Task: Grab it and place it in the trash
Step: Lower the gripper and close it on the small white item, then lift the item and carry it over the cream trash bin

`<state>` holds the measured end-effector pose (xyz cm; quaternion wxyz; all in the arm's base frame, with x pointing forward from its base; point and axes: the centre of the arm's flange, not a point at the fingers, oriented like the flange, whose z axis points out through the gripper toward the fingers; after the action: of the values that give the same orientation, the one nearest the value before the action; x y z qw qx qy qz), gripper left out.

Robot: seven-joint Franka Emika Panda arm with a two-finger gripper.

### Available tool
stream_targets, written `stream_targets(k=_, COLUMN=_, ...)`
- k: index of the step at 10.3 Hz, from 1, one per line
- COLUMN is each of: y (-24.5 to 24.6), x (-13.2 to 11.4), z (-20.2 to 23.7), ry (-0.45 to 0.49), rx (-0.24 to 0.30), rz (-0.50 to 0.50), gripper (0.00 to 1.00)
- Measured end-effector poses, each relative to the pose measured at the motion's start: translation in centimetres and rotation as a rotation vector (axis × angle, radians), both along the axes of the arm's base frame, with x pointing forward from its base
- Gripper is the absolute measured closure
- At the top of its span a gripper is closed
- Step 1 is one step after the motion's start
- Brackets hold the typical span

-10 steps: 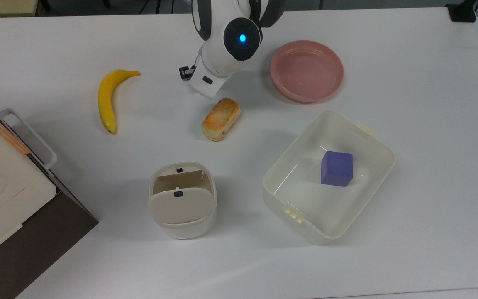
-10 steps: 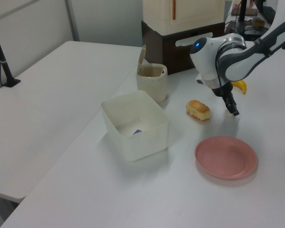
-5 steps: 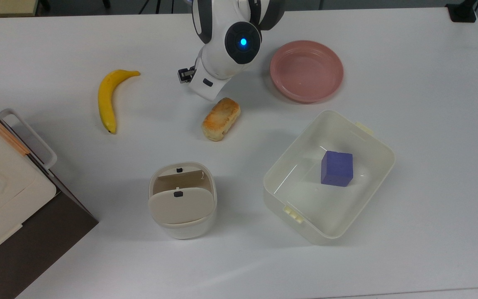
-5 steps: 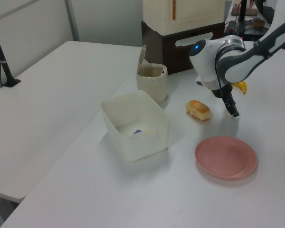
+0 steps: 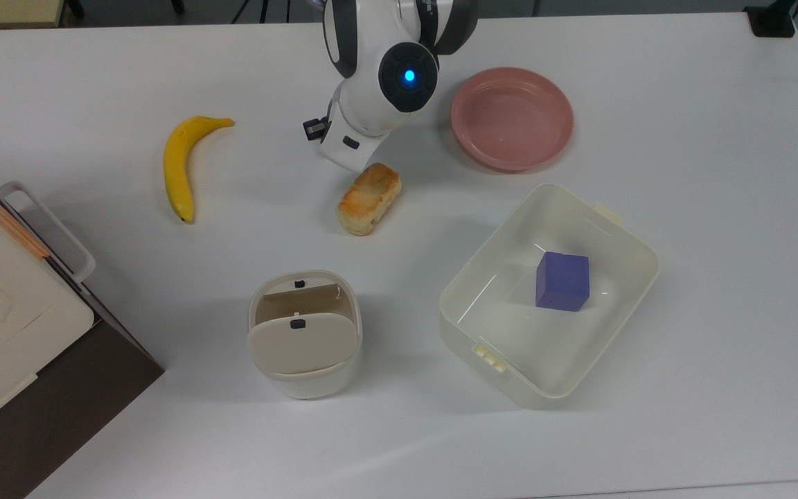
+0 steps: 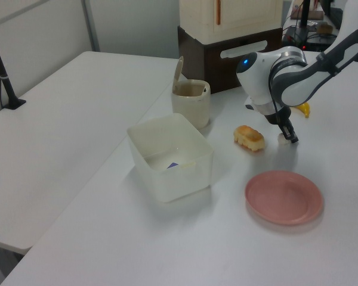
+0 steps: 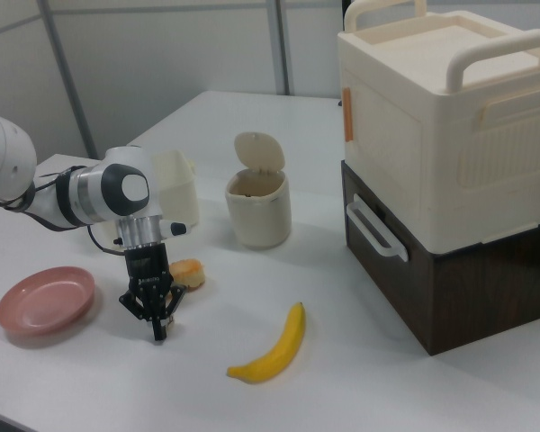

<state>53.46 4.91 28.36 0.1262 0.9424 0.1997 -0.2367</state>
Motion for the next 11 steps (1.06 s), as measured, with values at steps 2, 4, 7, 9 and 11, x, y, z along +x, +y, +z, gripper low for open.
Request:
stream_targets(k=2, y=0.0, x=0.2, z=0.0, ry=-0.002, rx=0.001, rz=-0.001, gripper=0.98)
stream_targets(k=4, y=0.0, x=0.4, z=0.1, ry=-0.006, rx=0.000, rz=-0.004, gripper=0.98)
stream_targets(k=7, y=0.0, x=2.1, z=2.0, ry=-0.057, rx=0.016, rz=-0.021, gripper=0.98)
stream_targets(k=9, y=-0.8, x=3.5, z=3.9, ry=-0.104, rx=0.024, rz=-0.042, gripper=0.98)
stream_targets(k=11, y=-1.3, x=4.2, z=5.5, ry=-0.136, rx=0.040, rz=-0.064, gripper=0.98)
